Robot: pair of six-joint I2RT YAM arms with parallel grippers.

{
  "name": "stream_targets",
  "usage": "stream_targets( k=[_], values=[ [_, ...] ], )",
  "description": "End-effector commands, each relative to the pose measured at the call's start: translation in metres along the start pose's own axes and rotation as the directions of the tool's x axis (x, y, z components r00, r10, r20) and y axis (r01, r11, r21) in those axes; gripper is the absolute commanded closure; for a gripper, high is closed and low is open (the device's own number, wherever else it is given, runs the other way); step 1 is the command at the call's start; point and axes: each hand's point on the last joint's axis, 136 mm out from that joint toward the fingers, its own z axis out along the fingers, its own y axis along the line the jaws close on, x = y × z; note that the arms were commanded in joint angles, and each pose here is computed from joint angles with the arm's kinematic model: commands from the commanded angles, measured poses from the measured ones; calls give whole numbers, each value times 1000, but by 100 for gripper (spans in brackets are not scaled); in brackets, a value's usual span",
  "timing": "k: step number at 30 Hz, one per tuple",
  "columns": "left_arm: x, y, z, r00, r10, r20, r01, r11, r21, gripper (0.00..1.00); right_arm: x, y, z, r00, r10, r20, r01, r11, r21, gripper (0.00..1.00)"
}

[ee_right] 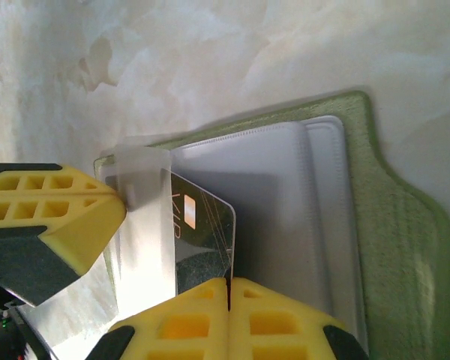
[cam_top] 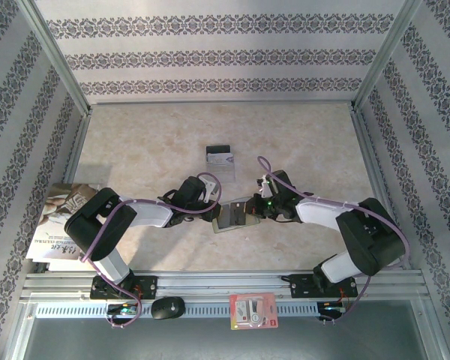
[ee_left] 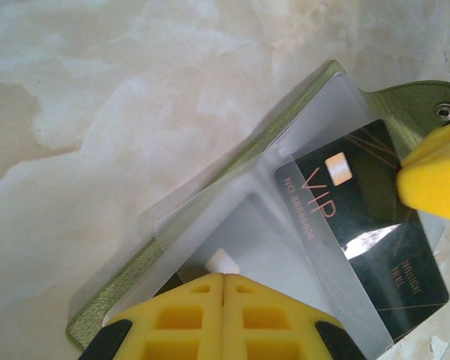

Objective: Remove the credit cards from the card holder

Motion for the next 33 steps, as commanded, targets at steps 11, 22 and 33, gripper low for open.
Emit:
stream_targets(
  k=[11,22,33],
  values=[
    [67,47,-4,972,-102,-211,66,983,-174,100,-6,9,-20,990,-138,11,134,979,154,100],
    [64,44,-3,974,-102,-204,69,985,-161,100,-3,17,-23,976,-213,-42,217,952,215,100],
    [65,44,-3,973,-103,-205,71,985,-157,100,7,28,4,972,-216,-93,229,961,158,83]
  ],
)
